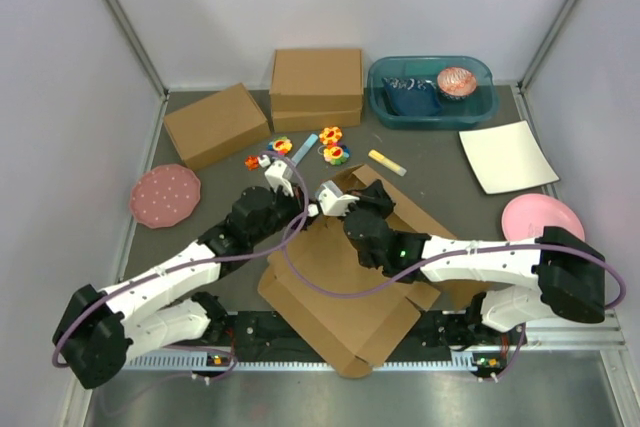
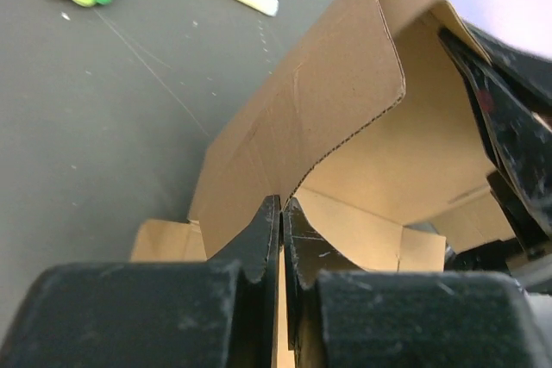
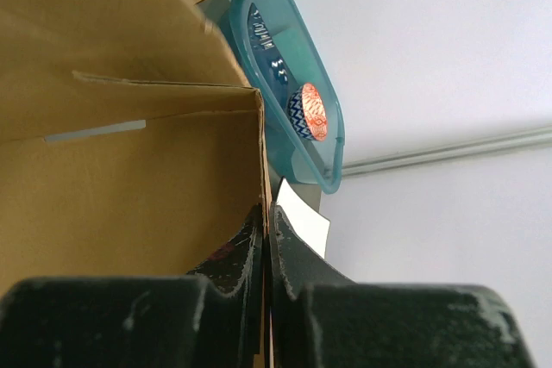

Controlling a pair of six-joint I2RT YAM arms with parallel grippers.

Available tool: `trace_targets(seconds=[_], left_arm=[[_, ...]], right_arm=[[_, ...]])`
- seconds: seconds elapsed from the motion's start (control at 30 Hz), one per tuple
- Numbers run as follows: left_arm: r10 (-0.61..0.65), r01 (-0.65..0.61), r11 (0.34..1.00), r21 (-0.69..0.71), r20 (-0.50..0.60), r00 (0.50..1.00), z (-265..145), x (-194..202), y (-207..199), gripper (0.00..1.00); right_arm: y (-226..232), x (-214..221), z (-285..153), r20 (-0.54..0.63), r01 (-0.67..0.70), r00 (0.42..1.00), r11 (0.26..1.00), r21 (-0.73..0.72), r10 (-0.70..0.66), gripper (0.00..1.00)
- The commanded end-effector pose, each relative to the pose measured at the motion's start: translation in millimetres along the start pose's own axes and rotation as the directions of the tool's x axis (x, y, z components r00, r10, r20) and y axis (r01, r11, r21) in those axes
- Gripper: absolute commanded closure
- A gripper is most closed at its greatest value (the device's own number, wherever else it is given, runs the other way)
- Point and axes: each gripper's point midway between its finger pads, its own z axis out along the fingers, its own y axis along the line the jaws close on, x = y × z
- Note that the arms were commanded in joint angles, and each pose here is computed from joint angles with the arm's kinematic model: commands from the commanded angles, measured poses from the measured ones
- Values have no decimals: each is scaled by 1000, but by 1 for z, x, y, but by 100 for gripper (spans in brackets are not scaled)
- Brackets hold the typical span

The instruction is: Fold the paper box

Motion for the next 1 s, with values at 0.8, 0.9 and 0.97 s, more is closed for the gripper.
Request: trace_targets(seconds=[0.8,0.9,0.97], left_arm=[[50,-58,996,74,97,994,-5,63,7,100],[58,-64,996,67,92,994,-4,68,11,100],[60,-66,996,64,87,994,-4,72,14,100]], right_arm=[[-12,3,-31,25,-130,990,980,-150,135,58],[-15,8,-33,27,-116,992,981,-155,121,57],[-15,13,-32,18,-101,994,983,-155,106,56]])
